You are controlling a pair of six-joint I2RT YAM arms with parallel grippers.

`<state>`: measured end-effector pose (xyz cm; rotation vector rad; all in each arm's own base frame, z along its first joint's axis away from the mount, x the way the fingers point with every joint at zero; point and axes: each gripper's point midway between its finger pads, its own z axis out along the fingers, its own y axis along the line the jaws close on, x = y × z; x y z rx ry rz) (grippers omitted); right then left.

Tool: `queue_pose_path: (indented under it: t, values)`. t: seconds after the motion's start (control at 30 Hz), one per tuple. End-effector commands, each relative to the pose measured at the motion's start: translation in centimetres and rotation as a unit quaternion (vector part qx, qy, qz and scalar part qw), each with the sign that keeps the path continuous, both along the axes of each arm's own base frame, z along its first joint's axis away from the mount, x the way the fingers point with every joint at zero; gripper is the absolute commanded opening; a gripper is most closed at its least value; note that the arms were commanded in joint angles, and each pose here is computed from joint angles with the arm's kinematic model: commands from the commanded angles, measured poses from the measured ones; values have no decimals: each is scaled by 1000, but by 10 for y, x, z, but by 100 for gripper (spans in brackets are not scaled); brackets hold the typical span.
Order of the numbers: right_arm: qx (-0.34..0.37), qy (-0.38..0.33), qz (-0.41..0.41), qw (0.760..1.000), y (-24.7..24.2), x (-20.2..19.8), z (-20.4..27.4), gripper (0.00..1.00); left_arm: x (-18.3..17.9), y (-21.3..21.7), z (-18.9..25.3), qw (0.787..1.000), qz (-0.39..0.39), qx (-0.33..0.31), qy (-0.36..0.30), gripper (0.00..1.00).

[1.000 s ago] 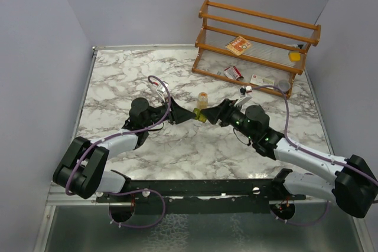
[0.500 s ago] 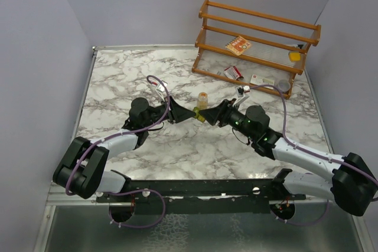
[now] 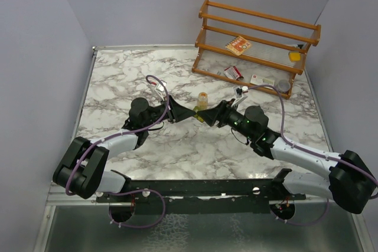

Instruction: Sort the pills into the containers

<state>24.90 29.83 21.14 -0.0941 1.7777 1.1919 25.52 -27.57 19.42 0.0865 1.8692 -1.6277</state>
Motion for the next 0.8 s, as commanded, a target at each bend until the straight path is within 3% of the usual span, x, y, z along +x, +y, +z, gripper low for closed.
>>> queue_pose_path:
  t: [0.0,0.37,0.4,0.47,0.5,0.77]
  values:
    - [4,-20,6,1000,-1,-4,5,62,6,2,28,999,14,-27,-38,0]
    - [44,-36,1,998,-9,-12,18,63,7,3,30,998,19,-41,-36,0]
    - [48,-43,-3,998,-11,-12,21,65,7,3,28,998,19,-40,-34,0]
    - [54,-49,-19,997,-17,-10,25,87,7,4,25,999,19,-39,-30,0]
    - [54,-54,-30,997,-20,-8,27,91,6,4,24,999,18,-39,-29,0]
    - [82,-54,-88,991,-41,0,36,96,3,5,25,999,17,-42,-30,0]
